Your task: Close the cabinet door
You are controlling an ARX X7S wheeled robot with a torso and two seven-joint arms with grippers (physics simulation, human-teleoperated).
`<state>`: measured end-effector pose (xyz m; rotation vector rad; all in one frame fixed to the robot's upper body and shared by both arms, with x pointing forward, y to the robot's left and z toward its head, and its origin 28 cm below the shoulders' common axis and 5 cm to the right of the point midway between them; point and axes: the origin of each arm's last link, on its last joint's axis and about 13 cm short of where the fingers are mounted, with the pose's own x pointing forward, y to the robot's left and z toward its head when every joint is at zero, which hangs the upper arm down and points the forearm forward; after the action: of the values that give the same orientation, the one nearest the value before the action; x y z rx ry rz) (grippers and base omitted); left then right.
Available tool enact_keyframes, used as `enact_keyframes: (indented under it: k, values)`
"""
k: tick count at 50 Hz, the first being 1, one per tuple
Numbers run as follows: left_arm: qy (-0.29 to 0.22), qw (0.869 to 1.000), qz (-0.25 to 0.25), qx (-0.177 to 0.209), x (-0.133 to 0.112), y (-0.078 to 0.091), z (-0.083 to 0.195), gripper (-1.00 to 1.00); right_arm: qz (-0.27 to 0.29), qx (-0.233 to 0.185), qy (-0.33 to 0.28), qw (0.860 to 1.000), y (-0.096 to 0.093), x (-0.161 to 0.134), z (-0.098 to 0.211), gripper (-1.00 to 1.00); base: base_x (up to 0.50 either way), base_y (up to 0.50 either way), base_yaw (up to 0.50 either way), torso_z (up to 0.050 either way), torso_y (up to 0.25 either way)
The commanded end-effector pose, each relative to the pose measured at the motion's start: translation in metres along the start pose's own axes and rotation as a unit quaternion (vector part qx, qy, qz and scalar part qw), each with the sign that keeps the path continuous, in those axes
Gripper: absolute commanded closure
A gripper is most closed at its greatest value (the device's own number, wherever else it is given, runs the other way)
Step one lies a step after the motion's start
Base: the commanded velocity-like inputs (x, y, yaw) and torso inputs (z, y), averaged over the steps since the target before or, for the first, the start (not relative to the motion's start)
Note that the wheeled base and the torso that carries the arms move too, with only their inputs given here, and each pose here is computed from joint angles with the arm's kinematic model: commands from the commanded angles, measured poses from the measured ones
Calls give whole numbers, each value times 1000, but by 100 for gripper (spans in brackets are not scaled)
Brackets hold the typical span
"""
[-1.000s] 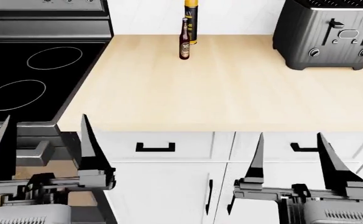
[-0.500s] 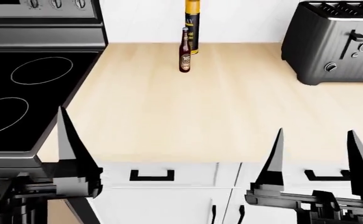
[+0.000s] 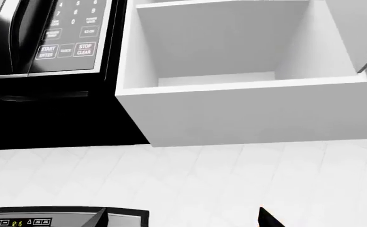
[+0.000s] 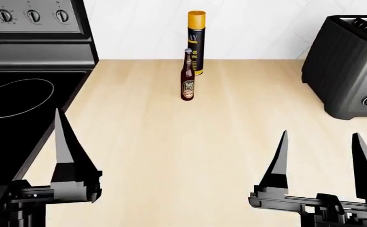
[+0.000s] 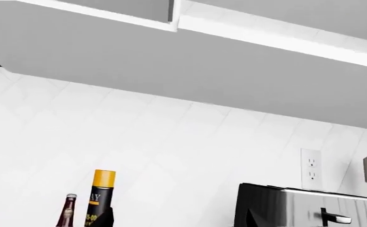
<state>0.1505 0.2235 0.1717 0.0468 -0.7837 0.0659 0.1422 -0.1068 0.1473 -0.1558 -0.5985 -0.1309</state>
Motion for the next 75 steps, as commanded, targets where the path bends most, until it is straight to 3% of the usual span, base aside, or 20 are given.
enact_keyframes:
  k: [1,21,44,58,75]
  values:
    - [0,1000,0,0,-1,0,0,-100,-2,1,2,1000,0,0,-2,-100,500,0,0,0,0]
    - [2,1000,2,0,-1,1,-1,-100,-15,6,-11,1000,-4,1,1,-100,186,0,0,0,1]
    - [-8,1000,0,0,4,0,6,-100,-103,-52,-141,983,-33,24,45,-100,0,0,0,0,0]
    - [-16,1000,4,3,5,2,11,-100,-126,-71,-181,973,-45,62,57,-100,0,0,0,0,0]
    - [-17,1000,3,5,5,2,12,-100,-125,-83,-209,966,-50,116,97,-100,0,0,0,0,0]
